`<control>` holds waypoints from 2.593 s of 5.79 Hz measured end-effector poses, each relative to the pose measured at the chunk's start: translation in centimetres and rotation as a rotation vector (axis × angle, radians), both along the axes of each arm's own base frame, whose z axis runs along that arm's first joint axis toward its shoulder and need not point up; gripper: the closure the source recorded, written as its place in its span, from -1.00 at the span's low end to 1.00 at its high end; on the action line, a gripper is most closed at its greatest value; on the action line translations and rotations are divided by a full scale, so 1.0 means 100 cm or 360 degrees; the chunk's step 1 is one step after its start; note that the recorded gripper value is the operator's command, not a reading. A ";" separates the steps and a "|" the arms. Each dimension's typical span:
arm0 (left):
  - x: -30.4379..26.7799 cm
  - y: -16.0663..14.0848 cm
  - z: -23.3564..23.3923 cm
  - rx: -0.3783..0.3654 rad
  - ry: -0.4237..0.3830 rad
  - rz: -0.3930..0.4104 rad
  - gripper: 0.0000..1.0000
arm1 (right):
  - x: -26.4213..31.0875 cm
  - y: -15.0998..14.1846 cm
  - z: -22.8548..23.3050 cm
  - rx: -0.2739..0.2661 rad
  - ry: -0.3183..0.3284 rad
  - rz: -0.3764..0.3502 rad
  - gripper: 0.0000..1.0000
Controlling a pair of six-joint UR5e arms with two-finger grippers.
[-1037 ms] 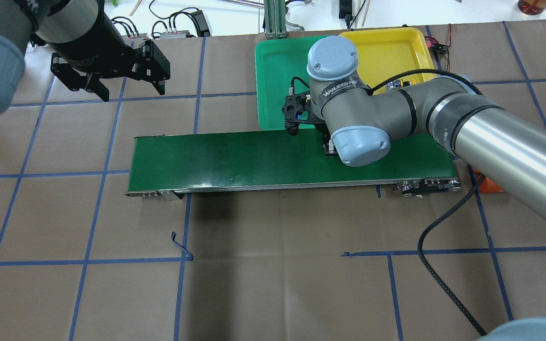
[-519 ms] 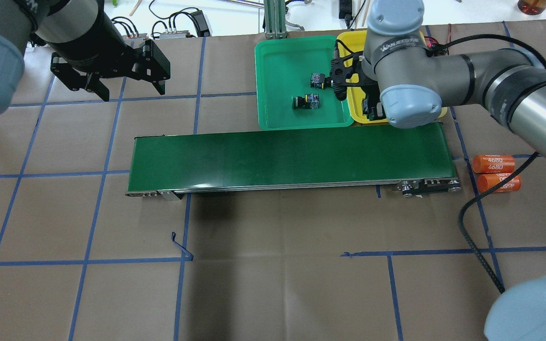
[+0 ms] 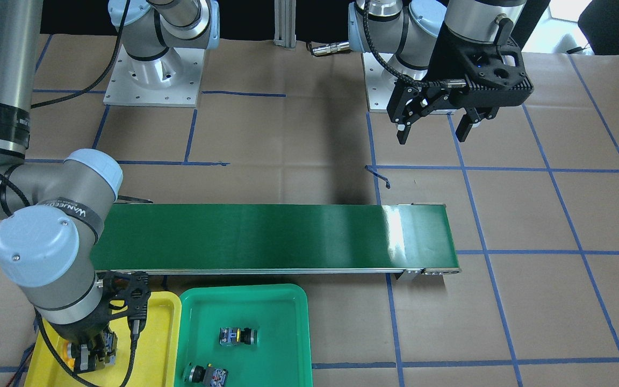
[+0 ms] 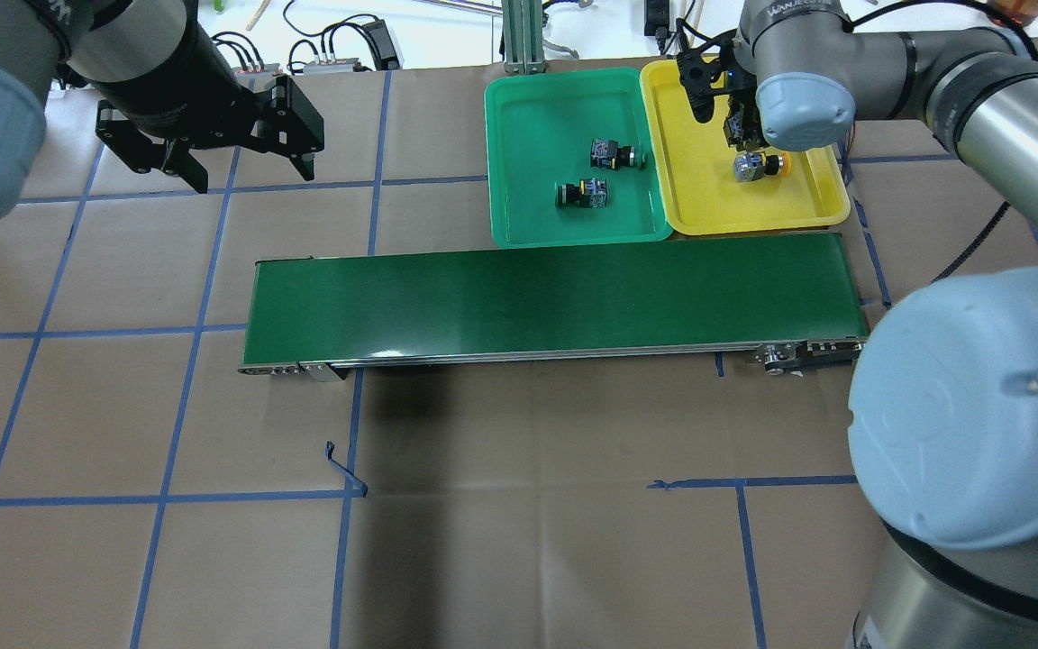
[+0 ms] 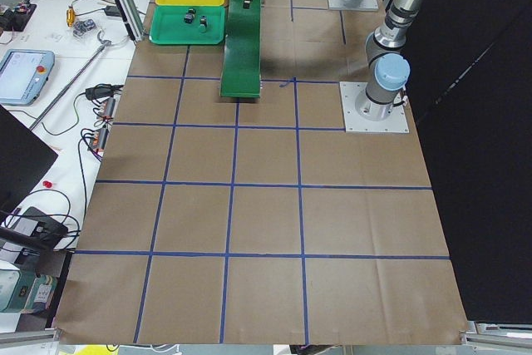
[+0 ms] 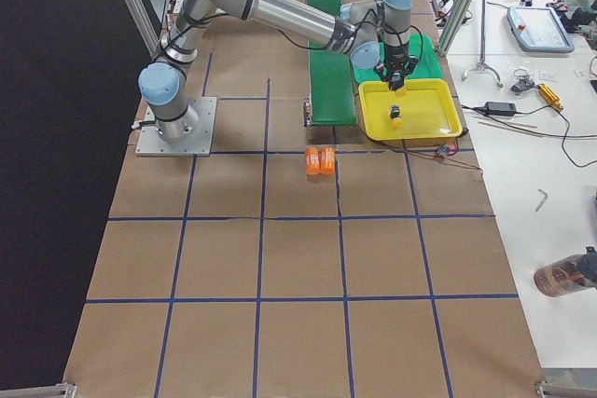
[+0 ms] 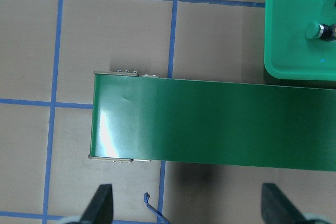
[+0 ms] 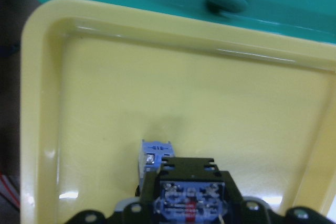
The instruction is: Sort buttons by color to trays
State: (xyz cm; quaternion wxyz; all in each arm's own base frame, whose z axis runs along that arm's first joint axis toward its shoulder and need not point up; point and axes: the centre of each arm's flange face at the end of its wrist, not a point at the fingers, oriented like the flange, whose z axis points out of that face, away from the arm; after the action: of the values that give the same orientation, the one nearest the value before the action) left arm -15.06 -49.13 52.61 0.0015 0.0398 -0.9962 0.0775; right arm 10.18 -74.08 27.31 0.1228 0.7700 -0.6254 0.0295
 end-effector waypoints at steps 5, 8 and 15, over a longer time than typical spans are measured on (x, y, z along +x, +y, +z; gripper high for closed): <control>0.001 -0.001 0.000 0.0001 0.0002 0.0002 -0.98 | 0.000 0.008 0.059 -0.0020 -0.0064 -0.0196 -1.00; 0.000 -0.001 0.000 0.0000 0.0004 0.0000 -0.98 | 0.016 0.073 0.149 0.0055 -0.0289 -0.1325 -1.00; 0.001 -0.008 -0.002 0.0036 -0.0001 -0.0054 -0.98 | 0.036 0.184 0.194 0.0076 -0.0376 -0.2962 -1.00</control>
State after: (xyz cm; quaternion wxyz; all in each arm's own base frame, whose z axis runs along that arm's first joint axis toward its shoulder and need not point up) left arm -15.00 -49.95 52.42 0.0019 0.0229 -0.9975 0.0663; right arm 13.82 -55.70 46.75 0.0168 -0.0456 -0.9987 -0.0155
